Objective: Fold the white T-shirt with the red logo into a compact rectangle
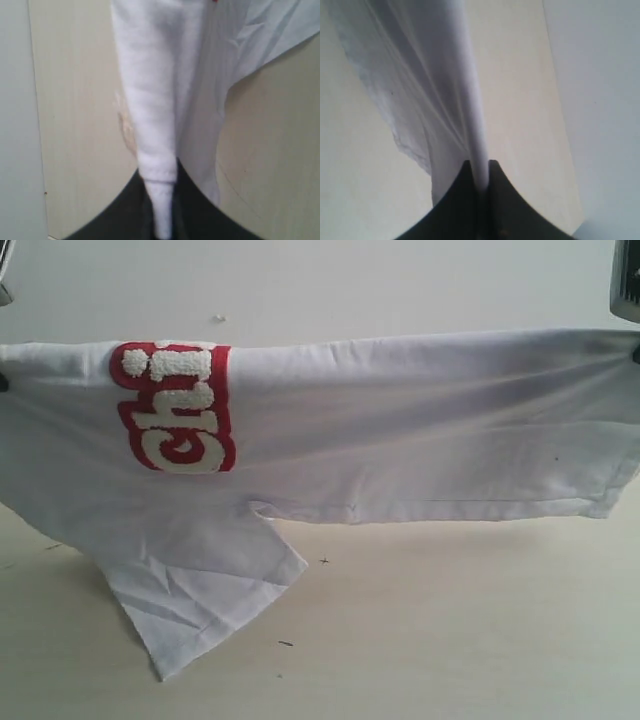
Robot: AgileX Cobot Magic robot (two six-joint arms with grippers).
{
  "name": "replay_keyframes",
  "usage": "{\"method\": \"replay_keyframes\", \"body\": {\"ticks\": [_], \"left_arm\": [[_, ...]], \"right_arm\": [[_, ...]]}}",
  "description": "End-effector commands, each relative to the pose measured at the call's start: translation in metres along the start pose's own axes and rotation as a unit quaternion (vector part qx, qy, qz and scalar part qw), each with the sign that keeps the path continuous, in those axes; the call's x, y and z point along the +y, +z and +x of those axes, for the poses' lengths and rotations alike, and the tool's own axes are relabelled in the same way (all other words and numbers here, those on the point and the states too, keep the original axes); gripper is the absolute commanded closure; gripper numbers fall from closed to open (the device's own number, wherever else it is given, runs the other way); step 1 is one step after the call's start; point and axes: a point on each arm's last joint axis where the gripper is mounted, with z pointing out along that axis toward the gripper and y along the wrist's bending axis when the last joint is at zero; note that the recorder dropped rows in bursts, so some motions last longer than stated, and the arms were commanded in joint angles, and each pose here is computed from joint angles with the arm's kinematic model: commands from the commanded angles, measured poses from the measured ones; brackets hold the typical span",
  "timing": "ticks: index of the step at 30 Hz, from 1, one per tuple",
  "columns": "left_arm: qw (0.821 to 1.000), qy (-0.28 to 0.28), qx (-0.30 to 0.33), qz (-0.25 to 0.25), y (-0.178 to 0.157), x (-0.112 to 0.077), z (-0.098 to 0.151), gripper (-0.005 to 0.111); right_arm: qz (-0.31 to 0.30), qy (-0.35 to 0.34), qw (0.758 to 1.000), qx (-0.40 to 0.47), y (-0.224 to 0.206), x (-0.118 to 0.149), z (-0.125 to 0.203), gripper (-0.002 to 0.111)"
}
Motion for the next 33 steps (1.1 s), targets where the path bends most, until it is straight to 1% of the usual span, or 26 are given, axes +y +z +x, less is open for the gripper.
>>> {"method": "replay_keyframes", "body": {"ticks": [1,3,5,7,9,12,15,16,18,21,24,29,31,33], "left_arm": [[1.0,-0.025,-0.013,-0.004,-0.03,-0.013,0.001,0.107],[0.999,-0.036,-0.036,-0.009,-0.04,-0.018,-0.003,0.107],[0.996,-0.05,-0.066,-0.017,-0.051,-0.023,-0.007,0.107],[0.995,-0.054,-0.078,-0.029,-0.06,-0.027,-0.008,0.107],[0.994,-0.065,-0.083,-0.039,-0.069,-0.03,-0.008,0.107],[0.988,-0.106,-0.097,-0.06,-0.087,-0.04,-0.008,0.107],[0.982,-0.114,-0.123,-0.084,-0.107,-0.051,-0.009,0.107],[0.98,-0.118,-0.133,-0.092,-0.115,-0.056,-0.009,0.107],[0.975,-0.121,-0.155,-0.102,-0.126,-0.068,-0.011,0.107],[0.971,-0.109,-0.178,-0.114,-0.139,-0.088,-0.013,0.107],[0.967,-0.121,-0.198,-0.109,-0.144,-0.11,-0.016,0.107],[0.952,-0.163,-0.242,-0.092,-0.155,-0.143,-0.018,0.107],[0.942,-0.193,-0.262,-0.084,-0.161,-0.154,-0.017,0.107],[0.927,-0.222,-0.294,-0.069,-0.17,-0.164,-0.018,0.107]], "right_arm": [[-0.049,0.035,0.998,-0.028,-0.017,0.012,-0.003,0.108],[-0.064,0.057,0.996,-0.041,-0.023,0.016,-0.005,0.108],[-0.079,0.064,0.994,-0.05,-0.028,0.02,-0.007,0.108],[-0.091,0.068,0.992,-0.057,-0.035,0.025,-0.007,0.108],[-0.094,0.069,0.991,-0.063,-0.042,0.028,-0.008,0.108],[-0.093,0.073,0.989,-0.084,-0.058,0.034,-0.009,0.108],[-0.095,0.077,0.987,-0.105,-0.075,0.042,-0.01,0.108],[-0.099,0.076,0.986,-0.109,-0.08,0.045,-0.01,0.108],[-0.088,0.078,0.986,-0.122,-0.091,0.048,-0.01,0.108],[-0.07,0.113,0.983,-0.129,-0.106,0.054,-0.009,0.108],[-0.058,0.139,0.979,-0.136,-0.119,0.065,-0.005,0.108],[-0.061,0.114,0.979,-0.157,-0.128,0.096,-0.002,0.108],[-0.068,0.098,0.979,-0.167,-0.13,0.109,-0.002,0.108],[-0.071,0.082,0.977,-0.183,-0.135,0.12,-0.003,0.108]]}}
